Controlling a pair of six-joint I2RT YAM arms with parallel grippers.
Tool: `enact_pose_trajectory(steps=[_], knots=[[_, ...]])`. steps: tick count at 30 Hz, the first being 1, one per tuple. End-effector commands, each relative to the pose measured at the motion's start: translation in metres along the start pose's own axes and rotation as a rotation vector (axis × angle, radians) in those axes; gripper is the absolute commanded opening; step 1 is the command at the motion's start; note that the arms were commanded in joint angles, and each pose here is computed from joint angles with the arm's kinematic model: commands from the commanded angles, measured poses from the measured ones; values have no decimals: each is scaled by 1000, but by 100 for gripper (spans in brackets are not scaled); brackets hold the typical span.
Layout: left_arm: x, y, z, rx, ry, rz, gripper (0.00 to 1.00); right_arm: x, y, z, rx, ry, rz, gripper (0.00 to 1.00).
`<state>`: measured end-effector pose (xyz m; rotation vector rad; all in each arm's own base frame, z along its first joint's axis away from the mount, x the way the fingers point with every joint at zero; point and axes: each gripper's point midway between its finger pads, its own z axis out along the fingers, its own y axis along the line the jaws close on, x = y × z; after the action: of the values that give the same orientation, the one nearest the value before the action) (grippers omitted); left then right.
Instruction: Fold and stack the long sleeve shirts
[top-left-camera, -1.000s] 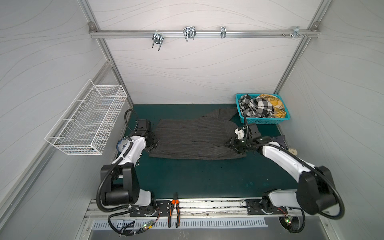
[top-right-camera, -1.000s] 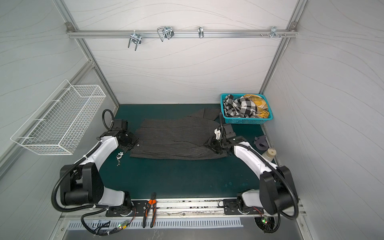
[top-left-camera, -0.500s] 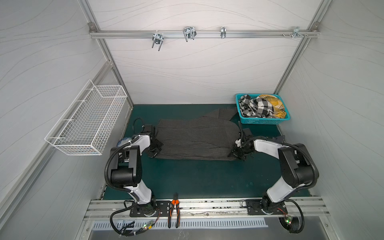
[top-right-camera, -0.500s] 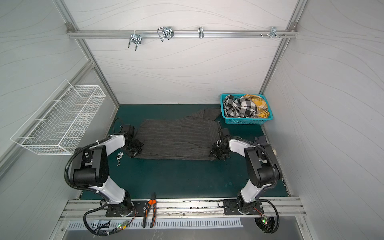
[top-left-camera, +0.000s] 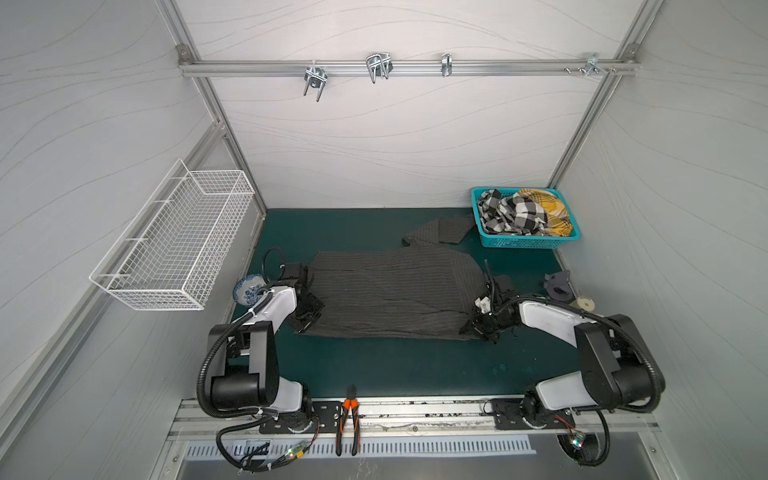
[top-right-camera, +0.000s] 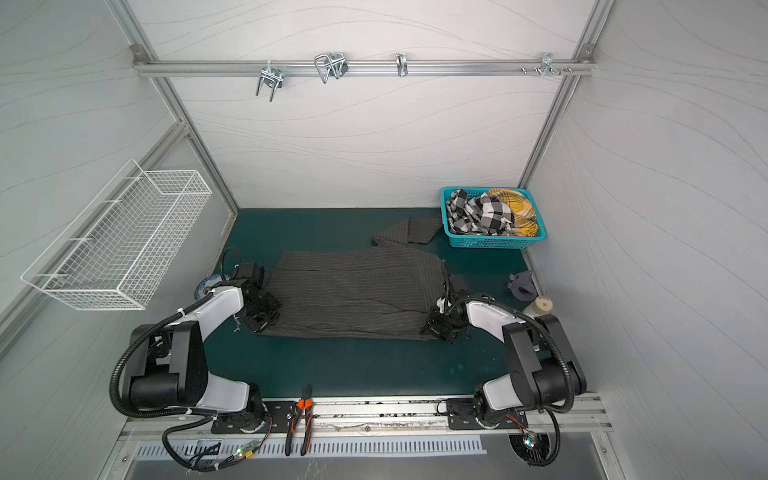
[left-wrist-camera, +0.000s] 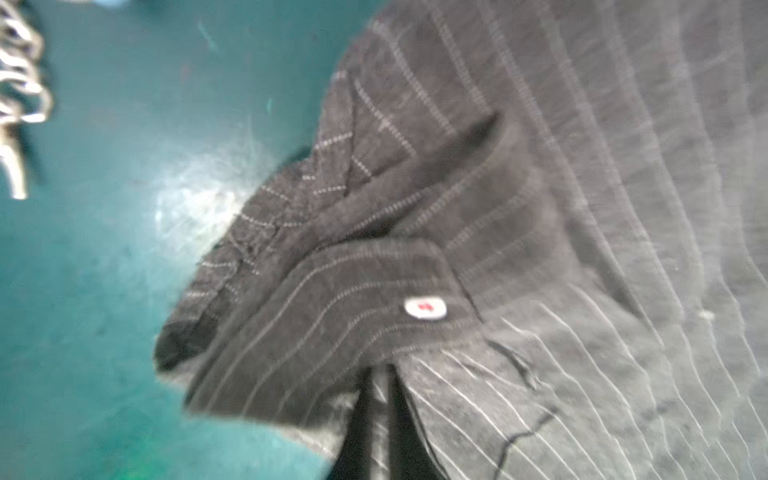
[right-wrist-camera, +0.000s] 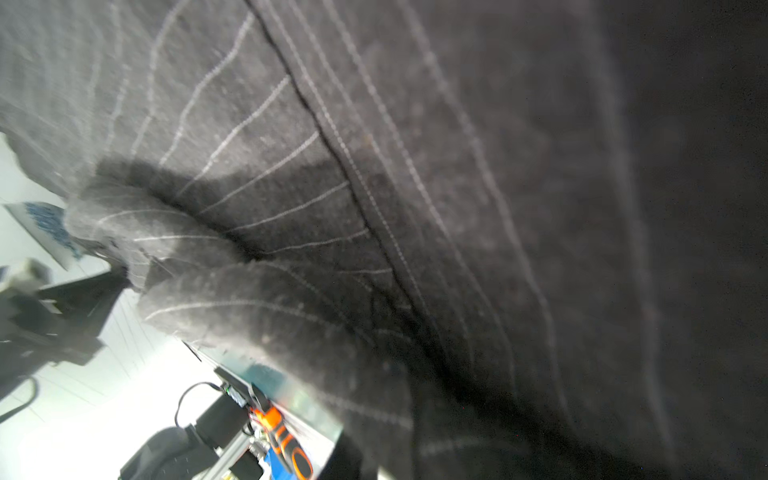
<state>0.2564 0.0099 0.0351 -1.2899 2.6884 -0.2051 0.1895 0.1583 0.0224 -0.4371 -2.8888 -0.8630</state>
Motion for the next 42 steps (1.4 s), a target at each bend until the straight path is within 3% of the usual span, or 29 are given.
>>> enact_pose_trajectory(steps=[1, 3, 6, 8, 10, 12, 16, 19, 24, 28, 32, 37, 42], knots=[[-13, -33, -37, 121, -83, 75, 33, 18, -8, -21, 74, 8, -10, 25], [-35, -60, -64, 195, -172, 123, 40, 2, 21, -49, 37, -91, -108, 34], [-79, -98, -101, 226, -319, 198, 46, -32, 61, -100, 43, -292, -236, 62], [-105, -124, -107, 221, -384, 259, 49, -60, 78, -130, 76, -438, -263, 72], [-123, -150, -94, 214, -355, 314, 50, -87, 90, -152, 80, -571, -266, 73], [-135, -164, -77, 150, -279, 353, 49, -106, 104, -165, -2, -626, -248, 73], [-154, -179, -38, 63, -202, 397, 51, -122, 128, -161, -210, -539, -200, 72], [-161, -186, -13, 50, -166, 416, 55, -126, 130, -143, -227, -458, -198, 67], [-167, -197, 23, 34, -100, 432, 61, -129, 117, -123, -213, -437, -183, 66], [-171, -197, 40, 10, -93, 434, 56, -129, 109, -113, -193, -413, -174, 66], [-169, -201, 52, 9, -73, 442, 45, -131, 107, -106, -195, -391, -159, 65], [-157, -206, 65, 9, -42, 458, 21, -136, 109, -107, -188, -392, -154, 64], [-158, -198, 72, -38, -47, 456, 6, -146, 109, -109, -154, -393, -158, 65]])
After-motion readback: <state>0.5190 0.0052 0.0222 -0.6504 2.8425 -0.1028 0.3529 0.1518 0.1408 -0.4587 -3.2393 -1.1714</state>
